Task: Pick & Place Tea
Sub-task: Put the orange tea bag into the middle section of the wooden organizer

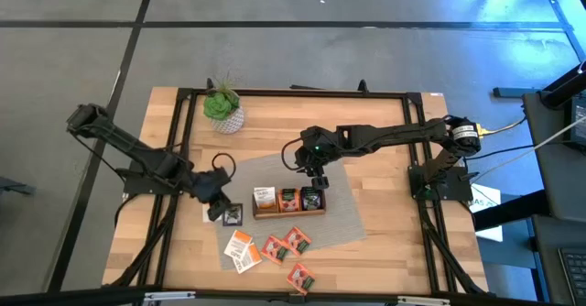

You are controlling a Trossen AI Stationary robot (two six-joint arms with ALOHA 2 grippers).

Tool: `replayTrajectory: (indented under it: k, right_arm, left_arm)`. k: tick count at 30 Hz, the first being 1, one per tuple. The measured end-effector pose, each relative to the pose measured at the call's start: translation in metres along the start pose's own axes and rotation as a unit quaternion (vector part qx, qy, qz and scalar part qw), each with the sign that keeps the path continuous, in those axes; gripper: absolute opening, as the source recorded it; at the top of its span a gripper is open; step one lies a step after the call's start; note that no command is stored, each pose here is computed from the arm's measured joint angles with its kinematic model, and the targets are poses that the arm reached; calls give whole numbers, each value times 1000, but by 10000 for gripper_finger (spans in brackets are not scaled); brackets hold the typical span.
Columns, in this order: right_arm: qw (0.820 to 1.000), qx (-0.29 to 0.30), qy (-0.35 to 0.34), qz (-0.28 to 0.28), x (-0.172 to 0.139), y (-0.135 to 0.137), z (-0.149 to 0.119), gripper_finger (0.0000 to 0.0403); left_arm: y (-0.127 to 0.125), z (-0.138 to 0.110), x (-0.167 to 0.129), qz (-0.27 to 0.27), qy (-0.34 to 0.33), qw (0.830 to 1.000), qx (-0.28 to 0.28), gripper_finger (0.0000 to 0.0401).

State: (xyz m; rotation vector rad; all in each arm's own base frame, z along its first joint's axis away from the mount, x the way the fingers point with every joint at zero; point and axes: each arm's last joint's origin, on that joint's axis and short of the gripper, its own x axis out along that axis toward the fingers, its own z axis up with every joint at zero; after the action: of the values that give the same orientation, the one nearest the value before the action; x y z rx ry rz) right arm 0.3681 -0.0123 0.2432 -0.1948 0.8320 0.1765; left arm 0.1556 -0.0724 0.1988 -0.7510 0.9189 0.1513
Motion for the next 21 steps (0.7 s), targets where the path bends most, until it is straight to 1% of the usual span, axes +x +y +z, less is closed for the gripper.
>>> replayTrajectory:
  k: [5,13,17,19,21]
  right_arm:
    - [1000,0,-2,1,0,1,1,138]
    - [1000,-11,-7,9,1,11,4,138]
    - [999,-15,-31,12,2,19,10,138]
    - [999,3,-49,16,2,25,16,138]
    - [997,8,-64,35,2,36,20,138]
  left_arm:
    - [-1,-16,4,34,33,998,-34,95]
    - [-3,-32,16,76,45,995,-50,91]
    - [-4,-37,20,86,51,993,-61,91]
    - [-5,-39,22,91,54,992,-62,91]
    - [-5,-41,23,93,52,992,-62,91]
